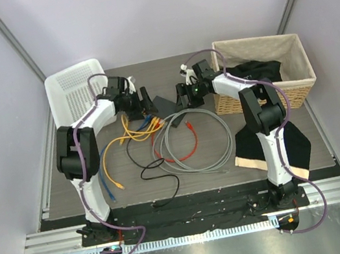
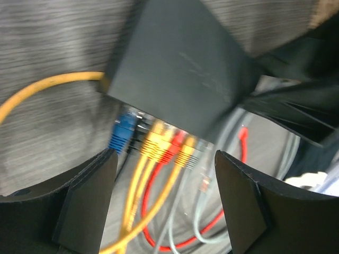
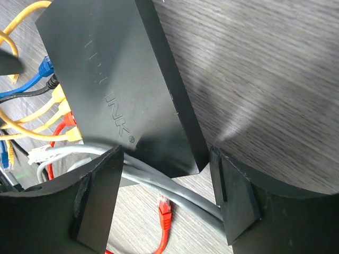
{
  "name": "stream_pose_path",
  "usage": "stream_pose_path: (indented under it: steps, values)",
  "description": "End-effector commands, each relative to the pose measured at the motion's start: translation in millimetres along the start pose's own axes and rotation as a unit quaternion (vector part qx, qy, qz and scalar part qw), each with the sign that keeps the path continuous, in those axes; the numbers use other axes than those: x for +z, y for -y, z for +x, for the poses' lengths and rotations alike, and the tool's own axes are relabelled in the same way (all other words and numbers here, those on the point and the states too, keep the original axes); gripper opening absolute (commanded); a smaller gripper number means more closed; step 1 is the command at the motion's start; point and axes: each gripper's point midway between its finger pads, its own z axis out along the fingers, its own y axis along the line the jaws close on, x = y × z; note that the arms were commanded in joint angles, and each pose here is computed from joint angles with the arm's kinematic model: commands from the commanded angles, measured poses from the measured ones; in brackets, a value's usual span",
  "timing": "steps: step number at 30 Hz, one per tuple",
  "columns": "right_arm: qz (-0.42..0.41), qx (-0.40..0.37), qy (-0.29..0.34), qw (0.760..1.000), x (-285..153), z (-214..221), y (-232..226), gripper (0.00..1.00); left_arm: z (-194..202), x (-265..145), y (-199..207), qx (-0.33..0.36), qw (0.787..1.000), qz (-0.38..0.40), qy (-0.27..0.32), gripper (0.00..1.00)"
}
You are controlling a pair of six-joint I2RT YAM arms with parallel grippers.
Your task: Pull the plug from the switch port
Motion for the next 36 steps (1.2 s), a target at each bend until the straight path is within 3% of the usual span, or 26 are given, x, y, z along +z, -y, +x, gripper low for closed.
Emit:
stream_pose_path:
  steps: [1,10,17,20,24,28,34,36]
  values:
    - [0.004,-0.025,0.032,0.999,-30.1,-19.8,-19.2,0.74,-8.5,11.2,-13.4,-0.001,1.000,-0.029,0.009,0.79]
    - [0.054,-0.028,0.055,0.997,-54.6,-33.1,16.4,0.75,-24.1,51.2,-22.7,0.037,0.999,-0.036,0.006,0.81]
    - [0.068,-0.051,0.061,0.994,-56.3,-49.0,29.4,0.75,-50.4,89.2,5.3,0.137,0.990,-0.011,0.021,0.82]
    - [0.051,-0.056,0.063,0.995,-54.7,-51.0,24.0,0.75,-62.0,78.5,18.7,0.149,0.988,-0.004,0.037,0.85]
    - [0.015,-0.042,0.063,0.997,-42.8,-52.6,17.4,0.76,-89.1,37.1,9.7,0.149,0.983,-0.070,0.085,0.91]
    - [0.004,-0.038,0.060,0.997,-24.8,-57.7,18.7,0.76,-108.7,-19.3,16.9,0.156,0.975,-0.081,0.133,0.94]
    - [-0.006,-0.039,0.055,0.998,-11.1,-58.0,14.5,0.75,-63.4,-23.9,15.9,0.090,0.992,-0.057,0.073,0.93]
    - [-0.008,-0.035,0.051,0.998,-8.6,-54.7,13.8,0.73,-43.7,-12.0,9.7,0.064,0.996,-0.047,0.047,0.88]
